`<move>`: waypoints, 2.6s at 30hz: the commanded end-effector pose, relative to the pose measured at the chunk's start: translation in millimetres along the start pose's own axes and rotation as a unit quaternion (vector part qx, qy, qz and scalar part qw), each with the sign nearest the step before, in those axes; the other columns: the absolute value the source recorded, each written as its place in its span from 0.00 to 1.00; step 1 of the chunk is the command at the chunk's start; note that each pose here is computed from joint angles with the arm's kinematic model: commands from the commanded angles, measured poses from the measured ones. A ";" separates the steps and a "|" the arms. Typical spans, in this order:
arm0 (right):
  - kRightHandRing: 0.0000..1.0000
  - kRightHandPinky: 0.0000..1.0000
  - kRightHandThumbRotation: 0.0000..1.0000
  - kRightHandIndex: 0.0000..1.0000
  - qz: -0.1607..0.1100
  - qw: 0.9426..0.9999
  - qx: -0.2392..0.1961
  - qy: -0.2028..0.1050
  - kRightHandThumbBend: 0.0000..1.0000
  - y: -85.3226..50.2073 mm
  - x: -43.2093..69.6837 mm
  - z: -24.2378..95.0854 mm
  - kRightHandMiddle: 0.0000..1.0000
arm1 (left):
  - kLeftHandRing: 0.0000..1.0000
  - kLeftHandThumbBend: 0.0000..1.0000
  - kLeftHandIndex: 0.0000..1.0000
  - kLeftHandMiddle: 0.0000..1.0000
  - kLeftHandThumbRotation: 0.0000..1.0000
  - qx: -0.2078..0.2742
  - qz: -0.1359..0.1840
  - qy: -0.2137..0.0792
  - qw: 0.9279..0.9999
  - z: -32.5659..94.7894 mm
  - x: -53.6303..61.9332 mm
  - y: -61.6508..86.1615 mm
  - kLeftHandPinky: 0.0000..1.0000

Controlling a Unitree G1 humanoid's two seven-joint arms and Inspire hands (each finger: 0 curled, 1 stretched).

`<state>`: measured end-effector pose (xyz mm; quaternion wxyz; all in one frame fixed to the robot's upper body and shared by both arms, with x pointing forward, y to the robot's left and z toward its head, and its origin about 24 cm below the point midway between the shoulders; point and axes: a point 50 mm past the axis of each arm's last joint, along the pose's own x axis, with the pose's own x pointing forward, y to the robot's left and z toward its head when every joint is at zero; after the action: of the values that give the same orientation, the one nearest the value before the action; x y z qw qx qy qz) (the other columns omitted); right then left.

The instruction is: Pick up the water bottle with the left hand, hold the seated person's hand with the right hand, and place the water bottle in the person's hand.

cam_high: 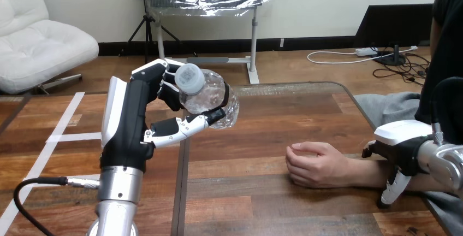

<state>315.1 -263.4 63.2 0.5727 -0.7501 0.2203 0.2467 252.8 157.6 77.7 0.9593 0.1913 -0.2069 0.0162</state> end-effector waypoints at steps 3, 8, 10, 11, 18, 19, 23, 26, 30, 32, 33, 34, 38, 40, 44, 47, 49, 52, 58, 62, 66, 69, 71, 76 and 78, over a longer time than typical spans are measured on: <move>0.89 0.86 0.26 0.89 -0.025 1.000 -0.003 -0.011 0.70 -23.5 4.8 7.4 0.91 | 0.37 0.59 0.50 0.41 0.00 -0.005 0.026 -0.056 0.998 20.7 13.6 9.5 0.35; 0.86 0.81 0.25 0.87 -0.019 1.000 -0.004 -0.012 0.69 -22.8 7.5 9.3 0.89 | 0.37 0.59 0.50 0.41 0.00 0.001 0.026 -0.057 0.998 20.9 13.5 10.1 0.35; 0.84 0.76 0.25 0.86 -0.017 1.000 -0.002 -0.014 0.68 -23.0 7.9 10.0 0.88 | 0.37 0.59 0.51 0.41 0.00 0.001 0.025 -0.057 0.998 20.9 13.4 10.2 0.35; 0.83 0.75 0.24 0.86 -0.014 1.000 0.003 -0.016 0.68 -22.8 8.5 10.4 0.88 | 0.37 0.59 0.51 0.41 0.00 0.001 0.025 -0.057 0.998 20.8 13.4 10.2 0.35; 0.77 0.68 0.21 0.84 0.000 1.000 0.016 -0.026 0.65 -20.6 12.4 11.7 0.83 | 0.37 0.59 0.51 0.41 0.00 0.001 0.024 -0.057 0.998 19.8 13.4 10.5 0.35; 0.75 0.66 0.20 0.83 0.001 0.999 0.017 -0.027 0.65 -20.3 12.8 11.8 0.80 | 0.37 0.58 0.51 0.41 0.00 0.000 0.024 -0.057 0.998 19.7 13.4 10.6 0.35; 0.71 0.63 0.19 0.82 0.014 0.999 0.030 -0.035 0.64 -18.9 14.4 12.1 0.77 | 0.37 0.58 0.51 0.41 0.00 -0.003 0.025 -0.056 0.998 19.4 13.4 10.6 0.35; 0.69 0.62 0.17 0.80 0.019 0.998 0.039 -0.035 0.63 -17.8 15.2 12.2 0.75 | 0.37 0.58 0.51 0.41 0.00 -0.002 0.026 -0.055 0.998 19.6 13.3 10.7 0.35; 0.65 0.58 0.16 0.77 0.027 0.998 0.038 -0.033 0.63 -16.4 16.4 13.2 0.71 | 0.37 0.58 0.51 0.41 0.00 -0.002 0.027 -0.056 0.998 19.6 13.4 10.8 0.35; 0.64 0.58 0.16 0.77 0.029 0.998 0.040 -0.034 0.63 -15.6 16.8 13.7 0.70 | 0.37 0.58 0.51 0.41 0.00 -0.002 0.028 -0.055 0.998 19.9 13.5 10.8 0.36; 0.63 0.57 0.15 0.76 0.030 0.998 0.041 -0.036 0.62 -15.2 16.9 13.9 0.69 | 0.37 0.58 0.51 0.41 0.00 -0.002 0.029 -0.054 0.998 20.0 13.5 10.8 0.36; 0.63 0.56 0.15 0.76 0.031 0.998 0.041 -0.036 0.62 -15.0 17.1 14.2 0.69 | 0.37 0.58 0.51 0.41 0.00 -0.002 0.029 -0.054 0.998 20.1 13.6 10.8 0.36; 0.62 0.55 0.13 0.75 0.040 0.998 0.043 -0.034 0.61 -13.2 18.6 15.8 0.68 | 0.37 0.58 0.51 0.41 0.00 -0.003 0.028 -0.053 0.998 19.9 13.8 11.2 0.36; 0.61 0.54 0.12 0.73 0.041 0.998 0.046 -0.034 0.61 -12.7 18.7 16.1 0.68 | 0.37 0.58 0.51 0.41 0.00 -0.003 0.028 -0.053 0.998 20.1 13.8 11.3 0.36; 0.59 0.52 0.09 0.70 0.040 0.997 0.048 -0.043 0.61 -10.9 18.9 17.4 0.66 | 0.37 0.58 0.51 0.41 0.00 0.001 0.029 -0.053 0.998 20.0 14.0 11.8 0.36; 0.57 0.50 0.07 0.66 0.041 0.997 0.042 -0.046 0.62 -9.9 18.7 18.2 0.64 | 0.37 0.58 0.51 0.41 0.00 0.002 0.029 -0.051 0.998 19.9 14.1 12.0 0.36; 0.56 0.49 0.06 0.64 0.041 0.997 0.037 -0.047 0.62 -9.6 18.6 18.8 0.63 | 0.37 0.58 0.51 0.41 0.00 0.004 0.030 -0.050 0.998 19.8 14.1 12.2 0.36; 0.55 0.47 0.07 0.63 0.043 0.997 0.028 -0.053 0.62 -8.9 18.0 19.5 0.62 | 0.37 0.58 0.51 0.42 0.00 0.004 0.030 -0.047 0.998 19.7 14.2 12.4 0.36; 0.51 0.43 0.07 0.59 0.042 0.997 0.032 -0.056 0.62 -8.5 16.3 21.0 0.58 | 0.38 0.58 0.51 0.42 0.00 0.004 0.030 -0.046 0.999 20.1 14.4 13.0 0.36; 0.51 0.43 0.08 0.60 0.042 0.997 0.031 -0.056 0.63 -8.2 15.7 22.1 0.59 | 0.38 0.58 0.51 0.42 0.00 0.004 0.030 -0.047 0.998 20.3 14.6 13.3 0.36; 0.52 0.42 0.08 0.60 0.039 0.997 0.022 -0.065 0.64 -6.9 14.9 23.5 0.60 | 0.37 0.58 0.51 0.42 0.00 0.004 0.031 -0.047 0.998 20.5 14.7 13.6 0.36; 0.52 0.43 0.08 0.59 0.041 0.997 0.015 -0.066 0.64 -5.9 15.1 24.0 0.60 | 0.37 0.58 0.51 0.42 0.00 0.004 0.031 -0.047 0.998 20.0 14.5 13.7 0.36; 0.53 0.43 0.09 0.58 0.041 0.997 0.008 -0.067 0.64 -4.7 15.4 24.4 0.61 | 0.37 0.58 0.51 0.41 0.00 0.004 0.031 -0.047 0.998 19.7 14.5 13.9 0.36; 0.53 0.42 0.13 0.58 0.044 0.997 -0.002 -0.070 0.64 -2.5 15.7 25.9 0.61 | 0.37 0.58 0.51 0.42 0.00 0.004 0.029 -0.047 0.998 19.6 14.4 14.3 0.36; 0.54 0.43 0.13 0.59 0.051 0.996 0.003 -0.068 0.64 -1.2 16.4 26.5 0.61 | 0.37 0.58 0.51 0.42 0.00 0.005 0.029 -0.048 0.998 19.9 14.3 14.7 0.36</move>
<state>331.7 -246.7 60.3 0.5911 -0.7188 0.2160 0.2955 253.4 164.1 79.5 0.9592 0.1962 -0.2015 0.0276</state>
